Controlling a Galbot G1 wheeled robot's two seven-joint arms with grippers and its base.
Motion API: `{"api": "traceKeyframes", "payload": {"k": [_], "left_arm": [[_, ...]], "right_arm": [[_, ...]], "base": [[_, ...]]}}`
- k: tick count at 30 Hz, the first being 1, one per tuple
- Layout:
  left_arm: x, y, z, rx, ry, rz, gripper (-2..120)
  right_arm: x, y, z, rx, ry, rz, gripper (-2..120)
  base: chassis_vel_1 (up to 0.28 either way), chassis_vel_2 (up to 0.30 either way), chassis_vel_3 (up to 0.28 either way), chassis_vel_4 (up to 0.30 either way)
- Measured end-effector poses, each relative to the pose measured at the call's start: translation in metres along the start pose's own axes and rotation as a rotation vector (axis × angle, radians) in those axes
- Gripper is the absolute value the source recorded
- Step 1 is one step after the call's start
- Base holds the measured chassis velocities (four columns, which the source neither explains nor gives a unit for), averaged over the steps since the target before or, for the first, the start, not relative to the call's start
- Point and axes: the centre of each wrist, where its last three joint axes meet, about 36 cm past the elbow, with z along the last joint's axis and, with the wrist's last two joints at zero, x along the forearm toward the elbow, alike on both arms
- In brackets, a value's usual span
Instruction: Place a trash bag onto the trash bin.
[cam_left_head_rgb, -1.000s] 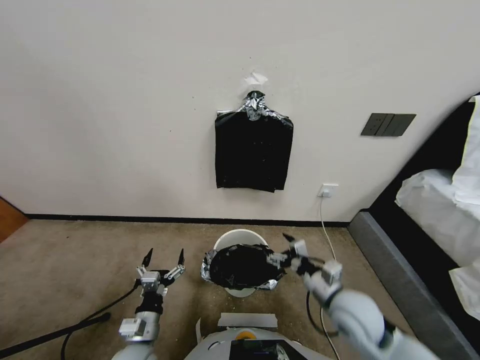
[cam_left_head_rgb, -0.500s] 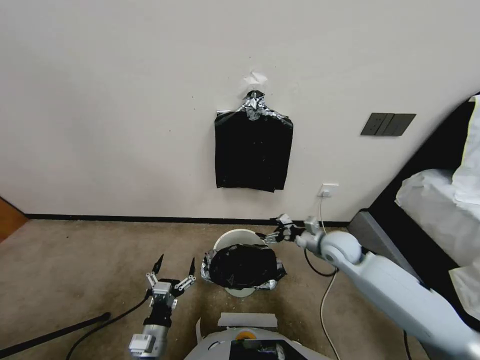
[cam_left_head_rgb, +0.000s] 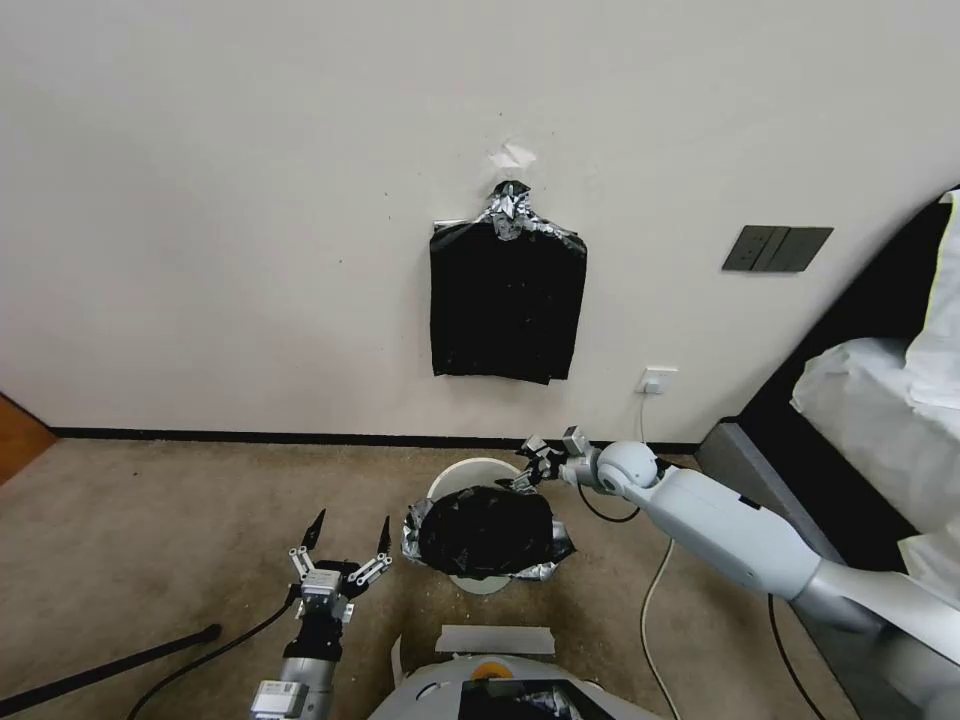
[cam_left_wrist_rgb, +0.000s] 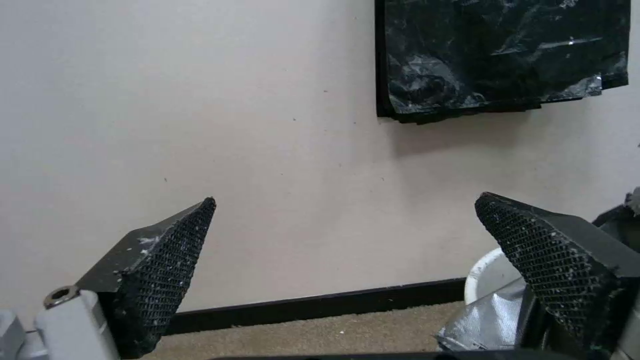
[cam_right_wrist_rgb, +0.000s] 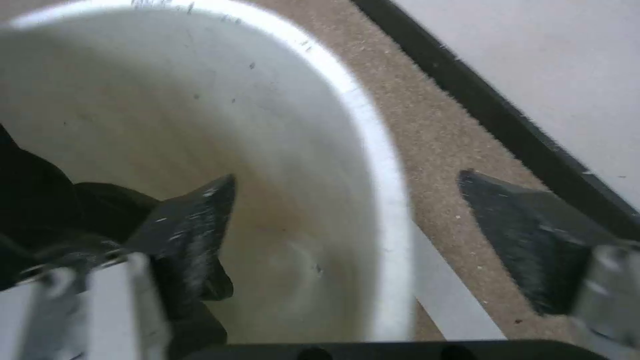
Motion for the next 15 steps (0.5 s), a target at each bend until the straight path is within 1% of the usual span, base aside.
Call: {"api": "traceKeyframes", "payload": {"k": [3,4,5,6,7,8,11,12,14,15], "left_arm": [[0.001,0.000,0.000,0.001,0.004,0.001,100],[0.001,0.000,0.000,0.001,0.004,0.001,100],[0.002,-0.001,0.000,0.004,0.006,0.001,100],[0.002,-0.002,0.000,0.006,0.006,0.001,100],[0.002,-0.002,-0.001,0.007,0.006,-0.001,100],[0.002,-0.002,-0.001,0.007,0.006,-0.001,100],[0.003,-0.004,-0.001,0.012,0.007,-0.004,100],[0.003,-0.004,-0.001,0.012,0.007,-0.004,100],[0.003,-0.004,-0.001,0.014,0.007,-0.004,100],[0.003,-0.004,-0.001,0.015,0.007,-0.005,100]], "right_arm": [[-0.011,-0.001,0.003,0.004,0.002,-0.002,66],[-0.011,-0.001,0.003,0.004,0.002,-0.002,66],[-0.015,-0.003,0.004,-0.002,0.002,0.001,59],[-0.016,-0.005,0.005,-0.004,0.004,0.004,56],[-0.017,-0.006,0.005,-0.006,0.004,0.007,51],[-0.017,-0.006,0.005,-0.006,0.004,0.007,51],[-0.017,-0.008,0.005,-0.004,0.001,0.009,37],[-0.017,-0.008,0.005,-0.004,0.001,0.009,37],[-0.017,-0.009,0.005,0.000,0.002,0.008,26],[-0.018,-0.008,0.005,0.002,0.003,0.007,23]], "base": [[0.000,0.000,0.000,0.000],[0.000,0.000,0.000,0.000],[0.000,0.000,0.000,0.000],[0.000,0.000,0.000,0.000],[0.000,0.000,0.000,0.000],[0.000,0.000,0.000,0.000],[0.000,0.000,0.000,0.000],[0.000,0.000,0.000,0.000],[0.000,0.000,0.000,0.000],[0.000,0.000,0.000,0.000]]}}
